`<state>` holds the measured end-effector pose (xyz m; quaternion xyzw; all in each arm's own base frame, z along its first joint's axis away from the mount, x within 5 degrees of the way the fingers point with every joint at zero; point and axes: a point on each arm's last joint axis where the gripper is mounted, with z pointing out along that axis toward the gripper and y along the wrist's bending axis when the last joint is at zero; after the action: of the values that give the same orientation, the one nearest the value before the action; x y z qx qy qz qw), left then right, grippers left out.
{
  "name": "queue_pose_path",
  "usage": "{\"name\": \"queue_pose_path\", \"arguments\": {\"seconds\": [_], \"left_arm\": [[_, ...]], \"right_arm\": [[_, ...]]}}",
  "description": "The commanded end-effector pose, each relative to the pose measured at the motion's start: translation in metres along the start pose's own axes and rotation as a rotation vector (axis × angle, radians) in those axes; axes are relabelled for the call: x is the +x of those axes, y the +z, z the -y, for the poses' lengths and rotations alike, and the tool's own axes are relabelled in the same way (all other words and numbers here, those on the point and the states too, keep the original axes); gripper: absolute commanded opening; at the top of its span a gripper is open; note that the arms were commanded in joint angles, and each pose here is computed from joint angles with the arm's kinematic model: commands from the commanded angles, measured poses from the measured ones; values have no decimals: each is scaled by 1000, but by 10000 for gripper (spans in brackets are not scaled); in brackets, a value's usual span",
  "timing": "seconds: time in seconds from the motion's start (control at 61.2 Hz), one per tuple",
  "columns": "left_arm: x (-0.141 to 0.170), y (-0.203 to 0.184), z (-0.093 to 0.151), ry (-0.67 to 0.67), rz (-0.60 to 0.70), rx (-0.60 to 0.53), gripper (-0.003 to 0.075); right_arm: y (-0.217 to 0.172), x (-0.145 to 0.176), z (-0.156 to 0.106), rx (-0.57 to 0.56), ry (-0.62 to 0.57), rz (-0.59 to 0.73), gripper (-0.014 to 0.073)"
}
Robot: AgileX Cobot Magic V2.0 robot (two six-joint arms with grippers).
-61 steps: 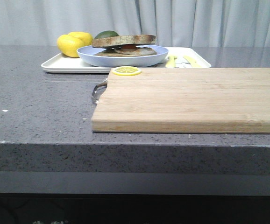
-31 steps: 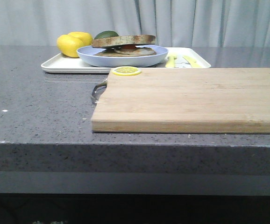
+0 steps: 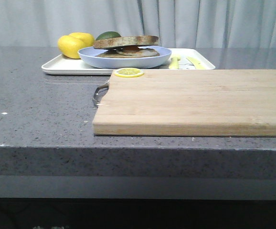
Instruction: Place bread and move sandwich to tray
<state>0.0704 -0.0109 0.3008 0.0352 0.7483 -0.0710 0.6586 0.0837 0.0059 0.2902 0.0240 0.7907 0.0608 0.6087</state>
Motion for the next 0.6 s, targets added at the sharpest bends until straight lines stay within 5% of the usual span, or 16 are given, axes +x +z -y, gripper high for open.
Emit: {"name": "queue_pose_path", "arguments": {"seconds": [0.0,0.588], "left_arm": [[-15,-1,1,-20,98,11,-20],[84,-10,-12,-48,168,-130,-20]], "right_arm": [[-2,-15,-1,-7,-8,102,-60],[-2,-15,-1,-7,-8,102,-60]]}}
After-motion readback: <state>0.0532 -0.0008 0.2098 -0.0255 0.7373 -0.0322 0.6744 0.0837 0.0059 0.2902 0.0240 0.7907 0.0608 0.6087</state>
